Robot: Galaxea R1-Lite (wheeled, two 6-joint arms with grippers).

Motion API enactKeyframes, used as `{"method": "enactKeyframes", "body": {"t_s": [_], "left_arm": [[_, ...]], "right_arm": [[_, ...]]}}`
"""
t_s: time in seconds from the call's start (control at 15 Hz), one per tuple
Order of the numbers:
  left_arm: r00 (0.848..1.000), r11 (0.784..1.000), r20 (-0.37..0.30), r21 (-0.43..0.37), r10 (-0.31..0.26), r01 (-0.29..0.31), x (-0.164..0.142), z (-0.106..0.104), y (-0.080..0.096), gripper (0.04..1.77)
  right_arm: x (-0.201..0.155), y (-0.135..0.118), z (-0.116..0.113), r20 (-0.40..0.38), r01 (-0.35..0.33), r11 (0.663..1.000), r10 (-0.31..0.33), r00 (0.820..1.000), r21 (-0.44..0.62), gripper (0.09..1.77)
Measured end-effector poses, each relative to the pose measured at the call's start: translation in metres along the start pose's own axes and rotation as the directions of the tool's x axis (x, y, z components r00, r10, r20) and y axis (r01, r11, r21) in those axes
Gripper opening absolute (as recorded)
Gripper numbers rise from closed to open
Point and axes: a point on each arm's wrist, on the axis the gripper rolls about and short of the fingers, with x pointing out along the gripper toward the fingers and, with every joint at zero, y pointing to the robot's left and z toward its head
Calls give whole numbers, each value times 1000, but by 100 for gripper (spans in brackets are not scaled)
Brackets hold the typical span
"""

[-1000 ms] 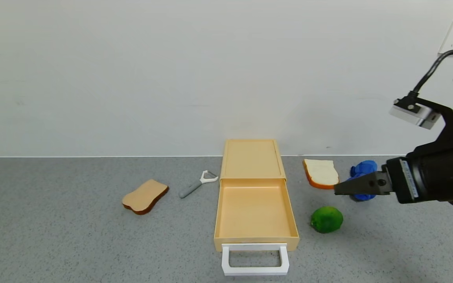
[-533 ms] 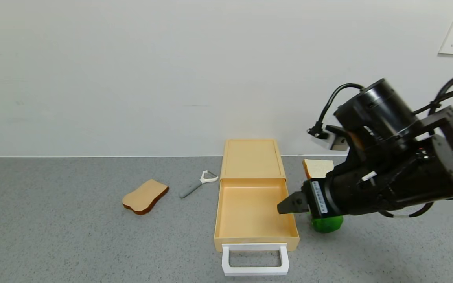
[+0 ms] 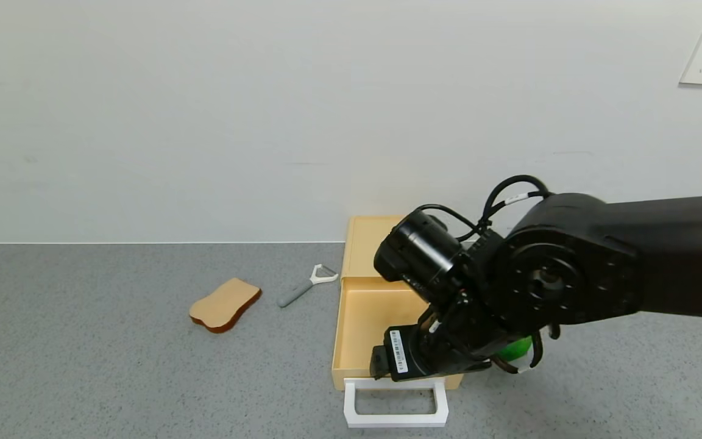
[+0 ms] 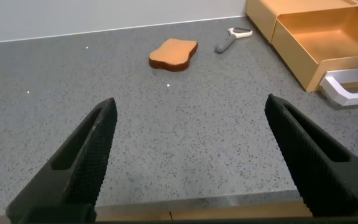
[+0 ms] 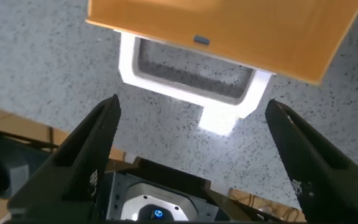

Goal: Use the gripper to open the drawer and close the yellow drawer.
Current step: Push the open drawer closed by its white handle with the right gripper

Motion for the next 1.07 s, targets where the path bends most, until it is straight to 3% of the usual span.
{"method": "enactKeyframes", "body": {"t_s": [0.47,0.67,1.07], "left_arm": [[1000,1000,0,0,0,0,0,0,0,172],[1000,1000,0,0,0,0,0,0,0,172],[1000,1000,0,0,0,0,0,0,0,172]], "right_arm": [[42,17,-4,-72,62,996,-57,996,62,171],[55,21,-4,-54,127,988,-123,991,84,171],[69,25,-6,-67,149,981,-142,988,124,171]]}}
